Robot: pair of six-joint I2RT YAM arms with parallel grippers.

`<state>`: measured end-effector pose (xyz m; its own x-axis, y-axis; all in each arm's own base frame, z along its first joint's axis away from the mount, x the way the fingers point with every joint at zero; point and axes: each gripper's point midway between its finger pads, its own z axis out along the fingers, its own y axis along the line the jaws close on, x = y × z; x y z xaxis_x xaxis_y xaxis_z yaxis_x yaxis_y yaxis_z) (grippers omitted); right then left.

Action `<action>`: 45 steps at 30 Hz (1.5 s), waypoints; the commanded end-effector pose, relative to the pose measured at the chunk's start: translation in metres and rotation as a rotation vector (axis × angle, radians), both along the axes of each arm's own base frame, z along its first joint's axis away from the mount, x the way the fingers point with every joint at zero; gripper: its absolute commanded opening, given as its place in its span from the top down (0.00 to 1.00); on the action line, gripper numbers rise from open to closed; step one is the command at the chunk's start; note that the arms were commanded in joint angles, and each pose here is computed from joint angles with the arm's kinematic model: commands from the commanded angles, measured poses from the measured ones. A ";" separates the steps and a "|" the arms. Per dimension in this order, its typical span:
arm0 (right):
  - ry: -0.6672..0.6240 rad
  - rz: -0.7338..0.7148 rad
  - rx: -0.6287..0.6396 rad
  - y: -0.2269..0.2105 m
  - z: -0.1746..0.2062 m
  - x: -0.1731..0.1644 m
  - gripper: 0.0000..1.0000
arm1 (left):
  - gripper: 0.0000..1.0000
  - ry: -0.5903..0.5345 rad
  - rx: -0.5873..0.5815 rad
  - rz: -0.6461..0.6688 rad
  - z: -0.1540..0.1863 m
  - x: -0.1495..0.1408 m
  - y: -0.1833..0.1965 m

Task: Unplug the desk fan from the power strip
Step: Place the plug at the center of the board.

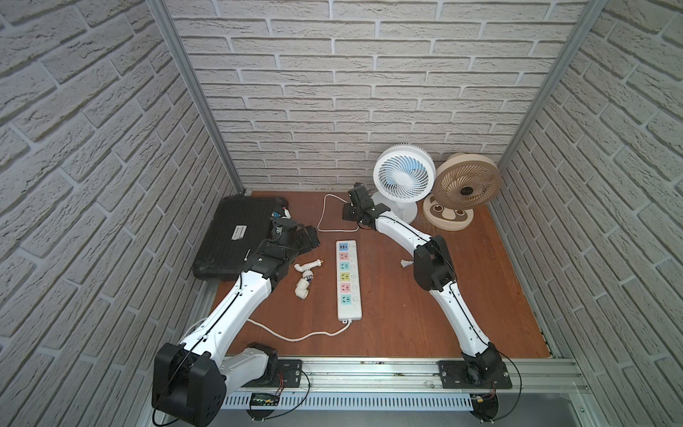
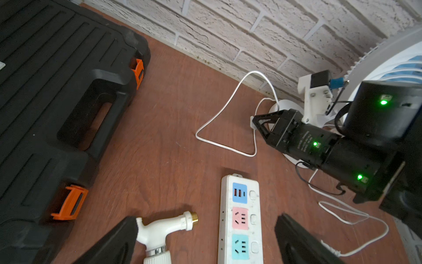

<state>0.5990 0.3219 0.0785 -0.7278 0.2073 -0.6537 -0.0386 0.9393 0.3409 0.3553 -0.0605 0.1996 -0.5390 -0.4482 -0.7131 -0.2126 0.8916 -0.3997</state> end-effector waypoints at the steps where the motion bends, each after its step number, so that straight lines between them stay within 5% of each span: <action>1: -0.008 0.002 0.024 0.008 0.005 0.003 0.88 | 0.02 -0.100 0.003 0.013 0.018 0.009 0.001; 10: -0.018 0.034 -0.067 -0.001 0.014 0.001 0.33 | 0.02 -0.110 0.038 0.006 0.015 0.016 0.002; 18: -0.069 0.080 -0.120 -0.005 0.050 -0.011 0.15 | 0.02 -0.117 0.024 -0.029 0.017 0.014 -0.004; 20: -0.082 0.089 -0.129 -0.007 0.059 -0.015 0.01 | 0.02 -0.119 0.021 -0.036 0.018 0.011 -0.005; 35: -0.156 0.144 -0.125 -0.022 0.109 -0.079 0.00 | 0.02 -0.116 0.076 0.006 0.026 -0.021 0.015; 45: -0.296 0.063 -0.169 -0.084 0.154 -0.146 0.01 | 0.02 -0.120 0.187 0.041 0.010 -0.032 0.034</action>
